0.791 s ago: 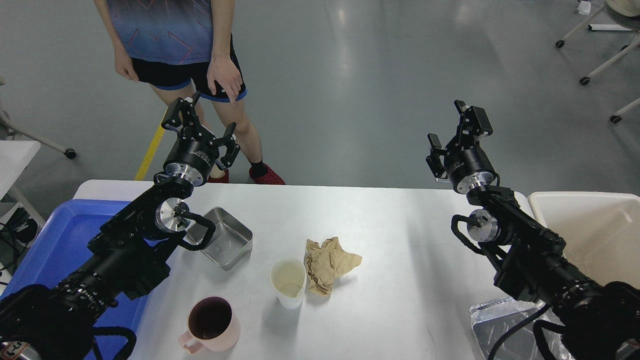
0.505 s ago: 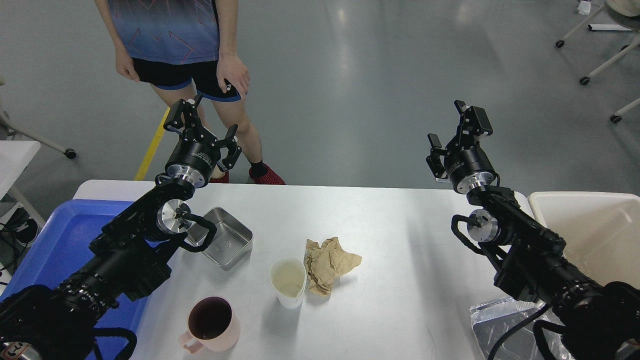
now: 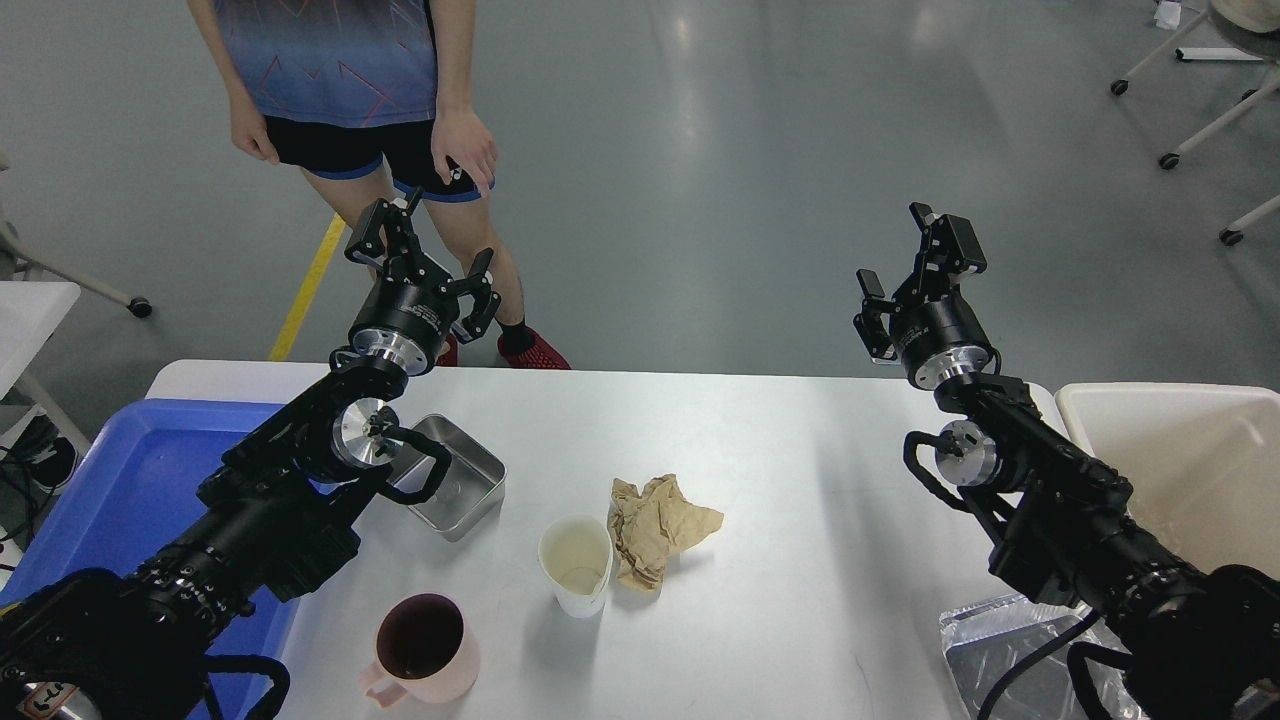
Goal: Tidy desktop
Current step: 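Swing the left gripper over toward the blue tray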
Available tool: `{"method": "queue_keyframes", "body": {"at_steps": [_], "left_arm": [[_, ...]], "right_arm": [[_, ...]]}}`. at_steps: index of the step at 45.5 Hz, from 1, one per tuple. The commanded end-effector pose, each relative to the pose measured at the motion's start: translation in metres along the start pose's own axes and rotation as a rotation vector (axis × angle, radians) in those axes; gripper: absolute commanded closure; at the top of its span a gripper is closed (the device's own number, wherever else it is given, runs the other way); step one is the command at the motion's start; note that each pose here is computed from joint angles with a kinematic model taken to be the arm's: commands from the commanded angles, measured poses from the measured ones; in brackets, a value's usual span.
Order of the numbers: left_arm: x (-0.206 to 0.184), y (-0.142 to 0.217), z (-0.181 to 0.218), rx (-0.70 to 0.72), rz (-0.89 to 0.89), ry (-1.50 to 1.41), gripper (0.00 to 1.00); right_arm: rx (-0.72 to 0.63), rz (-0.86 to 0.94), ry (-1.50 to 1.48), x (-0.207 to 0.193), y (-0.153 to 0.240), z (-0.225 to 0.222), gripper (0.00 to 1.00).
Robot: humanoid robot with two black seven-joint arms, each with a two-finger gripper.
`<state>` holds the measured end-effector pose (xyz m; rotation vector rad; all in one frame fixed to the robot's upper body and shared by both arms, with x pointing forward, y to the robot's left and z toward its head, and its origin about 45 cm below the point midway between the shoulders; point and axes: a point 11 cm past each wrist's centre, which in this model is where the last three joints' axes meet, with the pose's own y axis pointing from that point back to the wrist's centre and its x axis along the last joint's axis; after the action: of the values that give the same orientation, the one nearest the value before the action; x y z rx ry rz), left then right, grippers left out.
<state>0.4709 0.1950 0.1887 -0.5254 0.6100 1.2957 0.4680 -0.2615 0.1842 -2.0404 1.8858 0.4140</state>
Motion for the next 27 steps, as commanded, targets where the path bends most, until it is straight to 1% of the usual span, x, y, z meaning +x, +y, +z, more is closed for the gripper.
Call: {"method": "queue_keyframes", "body": {"at_steps": [1, 6, 14, 17, 22, 27], "left_arm": [[0.0, 0.0, -0.001, 0.01, 0.0, 0.008, 0.03], [-0.003, 0.0, 0.002, -0.004, -0.015, 0.01, 0.03], [-0.031, -0.003, 0.008, -0.003, -0.092, 0.028, 0.03], [-0.033, -0.003, 0.011, 0.011, -0.095, 0.008, 0.03], [-0.027, 0.002, 0.003, 0.152, -0.092, -0.096, 0.03], [-0.023, 0.012, 0.009, 0.229, -0.107, -0.199, 0.03]], "right_arm": [[-0.005, 0.003, -0.002, 0.001, 0.002, 0.003, 0.0], [-0.005, 0.003, -0.002, 0.001, 0.002, 0.003, 0.0], [-0.002, 0.004, 0.001, 0.001, 0.001, 0.001, 0.0], [0.0, 0.003, 0.002, 0.0, 0.0, 0.0, 0.0], [0.002, 0.005, 0.004, 0.001, 0.0, -0.001, 0.0], [0.0, 0.006, 0.005, 0.002, 0.0, -0.001, 0.0]]}}
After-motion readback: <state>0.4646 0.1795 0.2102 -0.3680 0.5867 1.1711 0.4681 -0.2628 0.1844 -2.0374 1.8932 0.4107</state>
